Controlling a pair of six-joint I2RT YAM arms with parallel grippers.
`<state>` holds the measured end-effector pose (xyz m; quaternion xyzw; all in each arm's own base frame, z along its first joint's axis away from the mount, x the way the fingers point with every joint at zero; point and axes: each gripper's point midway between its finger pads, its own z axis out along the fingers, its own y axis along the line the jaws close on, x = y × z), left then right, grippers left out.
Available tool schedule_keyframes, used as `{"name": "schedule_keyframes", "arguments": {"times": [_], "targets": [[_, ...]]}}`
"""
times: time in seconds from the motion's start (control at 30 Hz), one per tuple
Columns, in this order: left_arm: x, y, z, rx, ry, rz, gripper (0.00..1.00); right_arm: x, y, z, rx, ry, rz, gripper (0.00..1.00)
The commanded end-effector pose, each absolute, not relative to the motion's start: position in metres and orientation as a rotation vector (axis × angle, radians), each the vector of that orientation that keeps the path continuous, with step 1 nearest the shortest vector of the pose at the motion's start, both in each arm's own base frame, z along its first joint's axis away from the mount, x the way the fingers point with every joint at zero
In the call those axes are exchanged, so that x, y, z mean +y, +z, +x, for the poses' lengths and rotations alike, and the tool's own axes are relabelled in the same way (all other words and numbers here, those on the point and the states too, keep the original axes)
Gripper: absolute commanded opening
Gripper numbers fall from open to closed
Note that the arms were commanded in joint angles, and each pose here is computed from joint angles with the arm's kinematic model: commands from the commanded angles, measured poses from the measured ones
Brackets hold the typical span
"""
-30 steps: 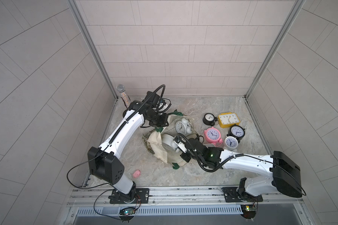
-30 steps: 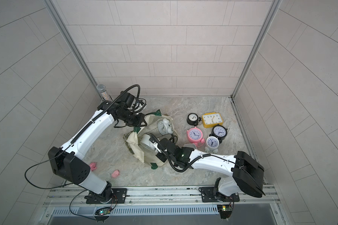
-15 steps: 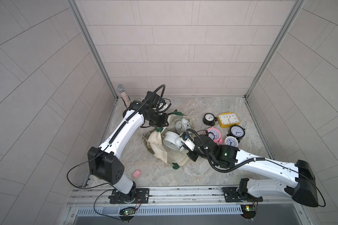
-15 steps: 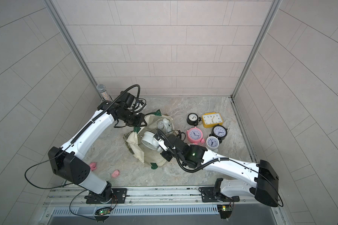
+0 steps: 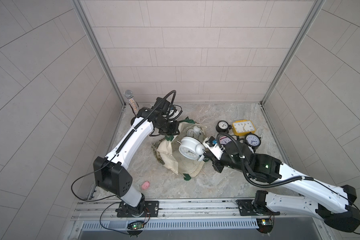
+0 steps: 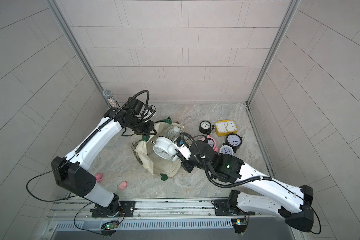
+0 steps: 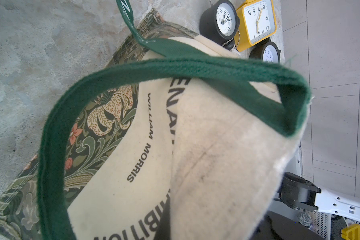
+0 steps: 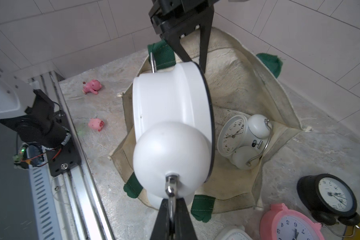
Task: Take the alarm clock out of the canvas bag
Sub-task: Pick up the alarm from the canvas bag, then place the alarm at the center of the board.
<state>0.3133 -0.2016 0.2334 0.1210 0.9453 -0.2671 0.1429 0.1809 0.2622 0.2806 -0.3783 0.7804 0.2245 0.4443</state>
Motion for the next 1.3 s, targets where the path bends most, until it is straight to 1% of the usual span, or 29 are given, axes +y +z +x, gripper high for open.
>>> {"name": "schedule_keyframes", "arguments": {"times": [0.0, 0.27, 0.47, 0.63, 0.9, 1.07, 1.27], "targets": [[-0.199, 0.234, 0.312, 2.735, -0.744, 0.353, 0.00, 0.253, 0.315, 0.168, 1.891, 0.726, -0.863, 0.00], [-0.197, 0.229, 0.313, 2.750, -0.719, 0.353, 0.00, 0.202, 0.332, 0.158, 1.983, 0.756, -0.685, 0.00], [-0.196, 0.228, 0.312, 2.749, -0.712, 0.361, 0.00, 0.165, 0.327, 0.148, 2.105, 0.719, -0.554, 0.00], [-0.198, 0.227, 0.313, 2.751, -0.721, 0.360, 0.00, 0.145, 0.306, 0.138, 2.244, 0.688, -0.452, 0.00], [-0.197, 0.228, 0.312, 2.746, -0.721, 0.363, 0.00, 0.124, 0.248, 0.129, 2.418, 0.678, -0.203, 0.00], [-0.197, 0.228, 0.311, 2.750, -0.726, 0.362, 0.00, 0.137, 0.213, 0.123, 2.516, 0.817, -0.090, 0.00], [-0.197, 0.229, 0.310, 2.748, -0.729, 0.358, 0.00, 0.157, 0.184, 0.115, 2.603, 1.015, -0.003, 0.00]]}}
